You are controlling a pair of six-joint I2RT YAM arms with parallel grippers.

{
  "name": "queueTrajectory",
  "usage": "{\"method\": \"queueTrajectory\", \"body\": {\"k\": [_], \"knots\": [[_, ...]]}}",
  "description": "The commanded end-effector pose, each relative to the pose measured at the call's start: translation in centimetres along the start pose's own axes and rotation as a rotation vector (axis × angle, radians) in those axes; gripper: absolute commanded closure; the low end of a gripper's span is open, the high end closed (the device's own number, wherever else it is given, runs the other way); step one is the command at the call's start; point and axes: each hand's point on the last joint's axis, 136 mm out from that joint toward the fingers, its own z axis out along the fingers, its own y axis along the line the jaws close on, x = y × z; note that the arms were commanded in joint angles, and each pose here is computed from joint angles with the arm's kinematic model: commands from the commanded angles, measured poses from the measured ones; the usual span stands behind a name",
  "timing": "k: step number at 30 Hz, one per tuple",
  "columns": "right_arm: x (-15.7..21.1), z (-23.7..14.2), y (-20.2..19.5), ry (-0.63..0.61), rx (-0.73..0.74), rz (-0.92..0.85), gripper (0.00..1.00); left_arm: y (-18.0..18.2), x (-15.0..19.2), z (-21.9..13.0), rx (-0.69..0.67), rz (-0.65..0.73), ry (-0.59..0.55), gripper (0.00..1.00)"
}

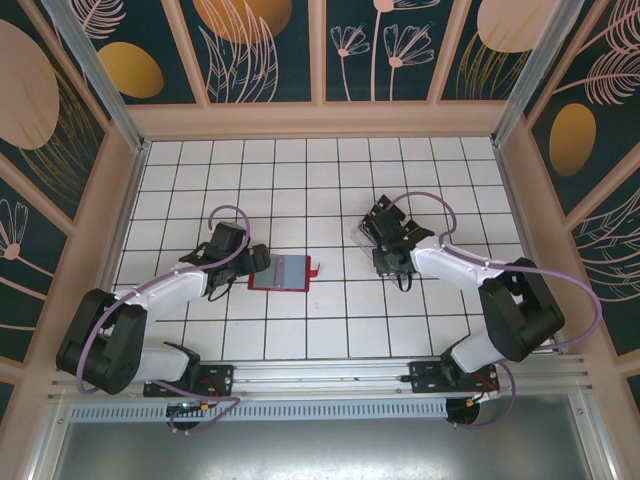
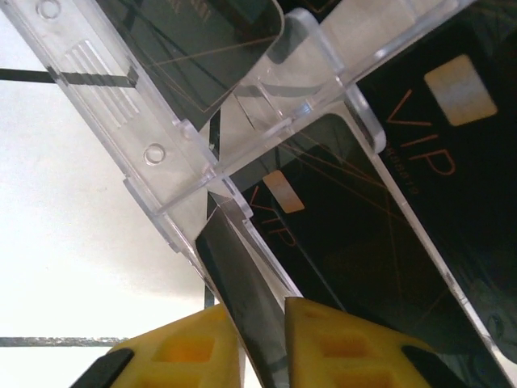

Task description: Put the credit cards into the card holder

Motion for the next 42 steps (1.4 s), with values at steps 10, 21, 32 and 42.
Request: {"method": "queueTrajectory", "body": {"k": [10,21,32,42], "knots": [[-1.8,-1.4,-0.6,-0.027,0.049,-0.023,0.83,-0.6,-1.1,-0.3,-0.002,0.029,-0.016,0.02],[-0.9,-1.0,-1.0,-0.002,0.060,-0.033,0.82,-0.8,-1.3,-0.5,0.002,0.030,-0.016,0.02],[-0.7,-0.4,-0.7,0.023,0.055,-0.049,0.85,-0.7,-1.2,-0.5,-0.002,0.026,-0.014,0.01],[-1.1,-0.9,-0.7,0.015,0.058,-0.063,1.00,-0.8,-1.2,-0.6,0.005,0.021,-0.013,0.02]]}}
